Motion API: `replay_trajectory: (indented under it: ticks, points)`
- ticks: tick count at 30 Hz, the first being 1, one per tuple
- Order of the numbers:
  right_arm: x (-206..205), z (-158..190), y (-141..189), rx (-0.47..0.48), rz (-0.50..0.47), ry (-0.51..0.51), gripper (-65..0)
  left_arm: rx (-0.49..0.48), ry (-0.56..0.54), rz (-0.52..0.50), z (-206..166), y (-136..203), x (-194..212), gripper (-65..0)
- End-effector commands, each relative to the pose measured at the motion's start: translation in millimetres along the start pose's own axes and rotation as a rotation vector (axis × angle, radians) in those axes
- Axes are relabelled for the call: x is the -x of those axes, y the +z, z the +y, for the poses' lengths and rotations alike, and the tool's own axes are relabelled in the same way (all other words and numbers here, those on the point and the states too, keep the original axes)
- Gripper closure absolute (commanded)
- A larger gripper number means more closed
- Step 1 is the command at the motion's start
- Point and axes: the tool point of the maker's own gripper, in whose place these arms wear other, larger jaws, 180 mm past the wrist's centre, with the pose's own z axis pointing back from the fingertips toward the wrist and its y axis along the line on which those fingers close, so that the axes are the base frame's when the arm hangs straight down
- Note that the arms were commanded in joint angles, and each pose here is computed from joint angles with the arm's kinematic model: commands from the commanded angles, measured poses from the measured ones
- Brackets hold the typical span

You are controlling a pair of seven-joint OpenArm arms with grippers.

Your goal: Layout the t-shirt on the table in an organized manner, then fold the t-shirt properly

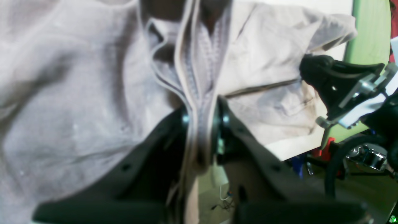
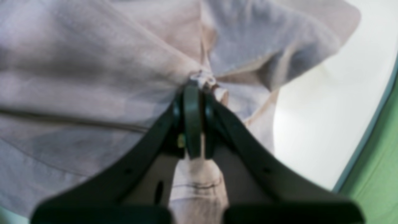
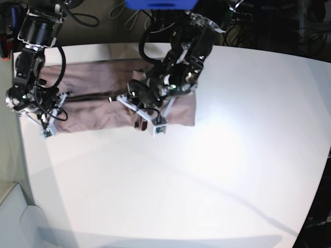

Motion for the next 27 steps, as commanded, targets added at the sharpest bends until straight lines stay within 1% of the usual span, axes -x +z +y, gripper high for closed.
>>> replay_trajectory:
  ticks: [1, 2, 6, 7, 8, 10, 15, 23, 27]
  points:
    - [27, 9, -6, -0.016, 0.112, 0.010, -1.0, 0.030, 0.009, -0.020, -11, 4, -9, -1.6]
    - [27, 9, -6, -0.016, 0.112, 0.010, -1.0, 0.034, 0.011, -0.014, -12, 4, -8, -4.2]
    - [28, 9, -6, -0.016, 0.115, 0.010, -1.0, 0.036, 0.009, -0.005, -13, 3, -3, -22.0]
    - [28, 9, -6, -0.016, 0.115, 0.010, -1.0, 0.035, 0.010, -0.003, -13, 3, -3, -25.1]
    - [28, 9, -6, -0.016, 0.115, 0.010, -1.0, 0.036, 0.009, -0.003, -13, 3, -3, -26.3]
    - [29, 9, -6, -0.016, 0.116, 0.010, -1.0, 0.040, 0.007, -0.002, -14, 3, -3, -27.6]
    - [28, 9, -6, -0.016, 0.115, 0.010, -1.0, 0.050, 0.007, -0.013, -16, 7, -5, -27.6]
    - [29, 9, -6, -0.017, 0.116, 0.010, -1.0, 0.118, 0.016, -0.116, -33, 36, -23, -27.3]
    - [29, 9, -6, -0.017, 0.116, 0.010, -1.0, 0.098, 0.067, -0.164, -18, 43, -41, -27.0]
